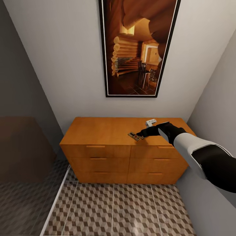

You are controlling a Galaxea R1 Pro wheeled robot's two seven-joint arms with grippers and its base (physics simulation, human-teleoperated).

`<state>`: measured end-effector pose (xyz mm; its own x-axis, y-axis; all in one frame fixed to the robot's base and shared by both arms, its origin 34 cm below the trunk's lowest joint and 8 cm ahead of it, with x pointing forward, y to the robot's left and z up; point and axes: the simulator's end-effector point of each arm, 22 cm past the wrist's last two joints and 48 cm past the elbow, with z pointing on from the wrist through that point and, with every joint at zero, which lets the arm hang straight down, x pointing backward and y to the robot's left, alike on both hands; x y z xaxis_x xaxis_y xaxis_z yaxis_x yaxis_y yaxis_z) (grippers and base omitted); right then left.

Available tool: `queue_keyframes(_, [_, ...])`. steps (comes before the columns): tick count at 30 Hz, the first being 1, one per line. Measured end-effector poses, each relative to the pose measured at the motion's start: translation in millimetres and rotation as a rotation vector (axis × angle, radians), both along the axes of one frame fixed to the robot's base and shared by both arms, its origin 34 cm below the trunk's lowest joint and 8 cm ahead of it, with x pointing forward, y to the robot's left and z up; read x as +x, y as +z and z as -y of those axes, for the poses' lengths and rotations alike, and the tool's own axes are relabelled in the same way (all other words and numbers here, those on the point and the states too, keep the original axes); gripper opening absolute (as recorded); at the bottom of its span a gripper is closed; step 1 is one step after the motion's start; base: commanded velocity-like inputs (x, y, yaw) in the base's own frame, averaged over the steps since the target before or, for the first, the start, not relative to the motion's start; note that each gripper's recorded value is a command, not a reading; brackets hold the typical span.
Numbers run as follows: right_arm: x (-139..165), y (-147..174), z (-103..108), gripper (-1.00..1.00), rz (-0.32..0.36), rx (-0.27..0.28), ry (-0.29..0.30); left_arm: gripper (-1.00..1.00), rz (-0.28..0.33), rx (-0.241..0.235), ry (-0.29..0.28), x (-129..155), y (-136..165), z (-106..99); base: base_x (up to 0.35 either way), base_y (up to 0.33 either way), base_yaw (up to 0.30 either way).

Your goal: Take the four mousetraps from the cabinet in the bathroom and place them on the bathroom floor. Make sure all four end up on the same floor surface, and ensure that at least two of them are either under or directly next to the same bathroom sink.

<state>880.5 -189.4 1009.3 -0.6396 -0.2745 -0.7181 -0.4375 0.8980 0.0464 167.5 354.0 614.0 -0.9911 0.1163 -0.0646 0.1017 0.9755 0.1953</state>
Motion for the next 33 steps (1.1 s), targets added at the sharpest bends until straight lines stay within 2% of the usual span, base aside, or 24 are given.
queue_keyframes(22, [0.0, 0.2, 2.0, 1.0, 0.0, 0.001, -0.001, 1.0, 0.0, -0.001, 0.0, 0.2, -0.1, 0.7, 0.0, 0.0, 0.0])
queue_keyframes(33, [-4.4, 1.6, -6.4, 1.0, -0.012, 0.032, 0.034, 1.0, 0.001, -0.002, 0.0, 0.3, -0.2, 1.3, 0.0, 0.0, 0.0])
